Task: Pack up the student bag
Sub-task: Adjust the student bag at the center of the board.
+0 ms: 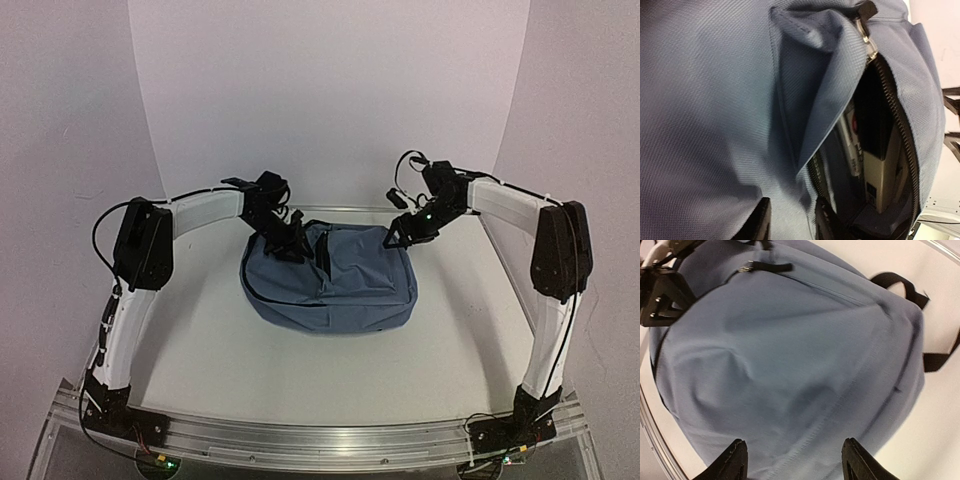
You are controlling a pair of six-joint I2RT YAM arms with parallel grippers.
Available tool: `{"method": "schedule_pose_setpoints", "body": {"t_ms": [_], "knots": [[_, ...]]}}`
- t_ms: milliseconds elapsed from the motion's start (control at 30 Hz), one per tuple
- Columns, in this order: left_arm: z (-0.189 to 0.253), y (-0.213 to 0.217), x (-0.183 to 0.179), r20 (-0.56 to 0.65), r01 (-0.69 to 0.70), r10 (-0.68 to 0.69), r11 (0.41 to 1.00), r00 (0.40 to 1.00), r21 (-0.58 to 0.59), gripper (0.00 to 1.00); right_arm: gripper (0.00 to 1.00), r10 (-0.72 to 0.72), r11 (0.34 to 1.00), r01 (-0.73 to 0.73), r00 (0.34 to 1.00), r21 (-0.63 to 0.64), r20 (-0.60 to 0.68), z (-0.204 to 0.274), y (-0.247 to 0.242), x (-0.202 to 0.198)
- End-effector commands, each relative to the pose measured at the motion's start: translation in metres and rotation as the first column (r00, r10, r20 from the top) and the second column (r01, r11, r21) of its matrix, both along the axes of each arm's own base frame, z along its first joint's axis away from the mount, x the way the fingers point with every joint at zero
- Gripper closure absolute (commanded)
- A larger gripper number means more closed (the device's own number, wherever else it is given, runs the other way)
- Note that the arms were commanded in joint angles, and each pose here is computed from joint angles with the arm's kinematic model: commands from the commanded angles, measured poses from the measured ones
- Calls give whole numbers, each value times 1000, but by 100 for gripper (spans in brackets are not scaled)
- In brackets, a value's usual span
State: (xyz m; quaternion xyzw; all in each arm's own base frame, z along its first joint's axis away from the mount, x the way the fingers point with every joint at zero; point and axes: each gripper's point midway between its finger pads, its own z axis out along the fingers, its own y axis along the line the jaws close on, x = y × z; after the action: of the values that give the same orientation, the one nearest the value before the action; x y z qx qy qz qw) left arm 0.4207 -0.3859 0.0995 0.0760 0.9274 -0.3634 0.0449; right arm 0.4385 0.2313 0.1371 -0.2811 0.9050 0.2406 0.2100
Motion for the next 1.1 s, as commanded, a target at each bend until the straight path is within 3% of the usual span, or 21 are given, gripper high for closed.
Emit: {"method": "schedule_pose_setpoints", "body": {"t_ms": [0,233,467,733,1067], "knots": [[22,-16,15,49,18,-13,995,999,-94,78,35,20,999,-20,1000,-44,-8,-3,-10,-13],[30,-21,20,64,27,-19,993,998,-115,99,32,57,998,-59,993,-17,-107,-25,-9,-35],[60,-25,24,121,41,-24,990,992,-137,100,29,100,994,-88,976,68,-194,-29,0,-62],[119,-41,4,264,188,-133,962,955,-198,100,29,209,976,-179,937,128,-279,-37,39,-112],[109,-43,-46,238,291,-256,948,937,-126,100,28,373,914,-314,900,256,-224,2,119,-151]]}}
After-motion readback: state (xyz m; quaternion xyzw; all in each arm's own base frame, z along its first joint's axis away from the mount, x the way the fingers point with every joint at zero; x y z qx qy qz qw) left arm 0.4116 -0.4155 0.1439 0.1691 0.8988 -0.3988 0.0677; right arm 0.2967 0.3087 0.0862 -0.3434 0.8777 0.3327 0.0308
